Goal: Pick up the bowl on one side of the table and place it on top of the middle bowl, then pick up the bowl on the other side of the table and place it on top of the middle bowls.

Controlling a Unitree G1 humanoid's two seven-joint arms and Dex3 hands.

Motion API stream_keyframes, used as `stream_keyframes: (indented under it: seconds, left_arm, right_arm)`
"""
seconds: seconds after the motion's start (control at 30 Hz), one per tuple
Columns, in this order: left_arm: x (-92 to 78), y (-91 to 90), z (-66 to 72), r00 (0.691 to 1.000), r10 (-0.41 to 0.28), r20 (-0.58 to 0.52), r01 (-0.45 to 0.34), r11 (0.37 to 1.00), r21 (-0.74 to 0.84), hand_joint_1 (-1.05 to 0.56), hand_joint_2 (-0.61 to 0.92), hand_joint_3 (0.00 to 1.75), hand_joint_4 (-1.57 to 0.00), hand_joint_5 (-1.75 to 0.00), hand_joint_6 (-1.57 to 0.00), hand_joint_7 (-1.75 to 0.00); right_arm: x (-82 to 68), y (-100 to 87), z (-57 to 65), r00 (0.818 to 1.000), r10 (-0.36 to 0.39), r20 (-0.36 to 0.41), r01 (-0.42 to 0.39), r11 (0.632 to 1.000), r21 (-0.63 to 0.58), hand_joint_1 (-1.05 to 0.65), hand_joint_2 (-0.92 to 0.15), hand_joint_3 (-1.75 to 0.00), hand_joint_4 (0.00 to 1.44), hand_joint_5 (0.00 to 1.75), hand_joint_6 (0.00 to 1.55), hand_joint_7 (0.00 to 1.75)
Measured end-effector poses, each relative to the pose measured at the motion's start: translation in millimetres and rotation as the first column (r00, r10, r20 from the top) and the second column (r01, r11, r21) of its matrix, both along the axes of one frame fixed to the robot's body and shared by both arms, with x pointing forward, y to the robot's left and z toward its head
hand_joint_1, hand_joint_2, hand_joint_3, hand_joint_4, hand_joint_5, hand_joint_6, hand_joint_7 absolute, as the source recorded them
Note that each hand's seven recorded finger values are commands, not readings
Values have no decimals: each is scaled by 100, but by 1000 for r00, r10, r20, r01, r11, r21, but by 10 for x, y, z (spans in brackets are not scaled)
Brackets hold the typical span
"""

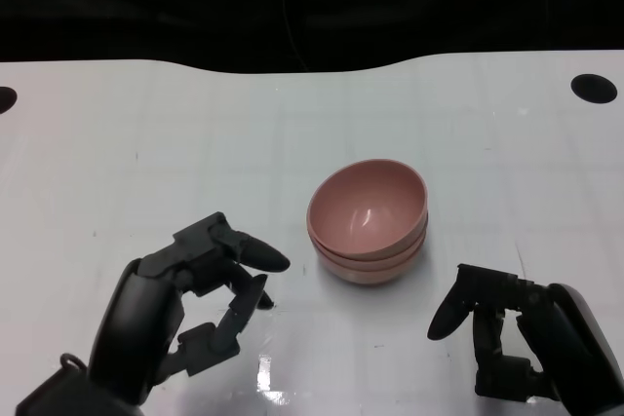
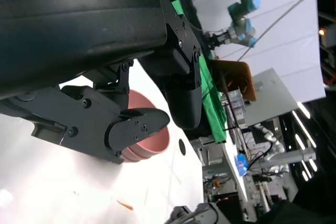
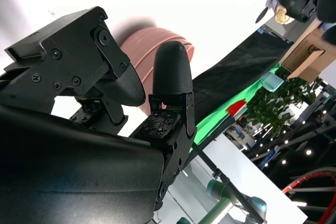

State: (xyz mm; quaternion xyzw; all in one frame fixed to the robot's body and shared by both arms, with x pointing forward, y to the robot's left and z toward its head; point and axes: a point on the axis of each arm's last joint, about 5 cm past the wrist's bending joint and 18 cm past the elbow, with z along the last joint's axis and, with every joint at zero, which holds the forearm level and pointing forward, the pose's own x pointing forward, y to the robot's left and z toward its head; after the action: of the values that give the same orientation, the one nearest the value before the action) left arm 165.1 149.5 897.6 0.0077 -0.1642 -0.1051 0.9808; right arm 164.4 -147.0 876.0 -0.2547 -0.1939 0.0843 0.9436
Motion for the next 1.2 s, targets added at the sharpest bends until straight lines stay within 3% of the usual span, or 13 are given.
stream_keyframes:
  seconds: [0.27, 0.77, 1.2]
  left_arm:
    - [-36, 0, -36, 997, 14, -75, -19, 998, -61, -14, 49, 115, -79, -157, -73, -127]
    - [-32, -43, -169, 989, 34, -144, -46, 996, -81, -14, 44, 131, -82, -173, -71, -142]
    - [-66, -36, -158, 989, 32, -141, -44, 996, -80, -15, 46, 128, -82, -172, -73, -139]
  right_arm:
    - [-10, -71, 8, 1000, 7, -12, -7, 1000, 8, -6, -20, -156, 88, 175, 87, 126]
    - [-41, -119, -18, 999, 18, -41, -17, 1000, 11, -4, -19, -155, 90, 175, 88, 125]
    - [-71, -134, -10, 999, 10, -37, -9, 1000, 14, -5, -20, -157, 90, 175, 86, 129]
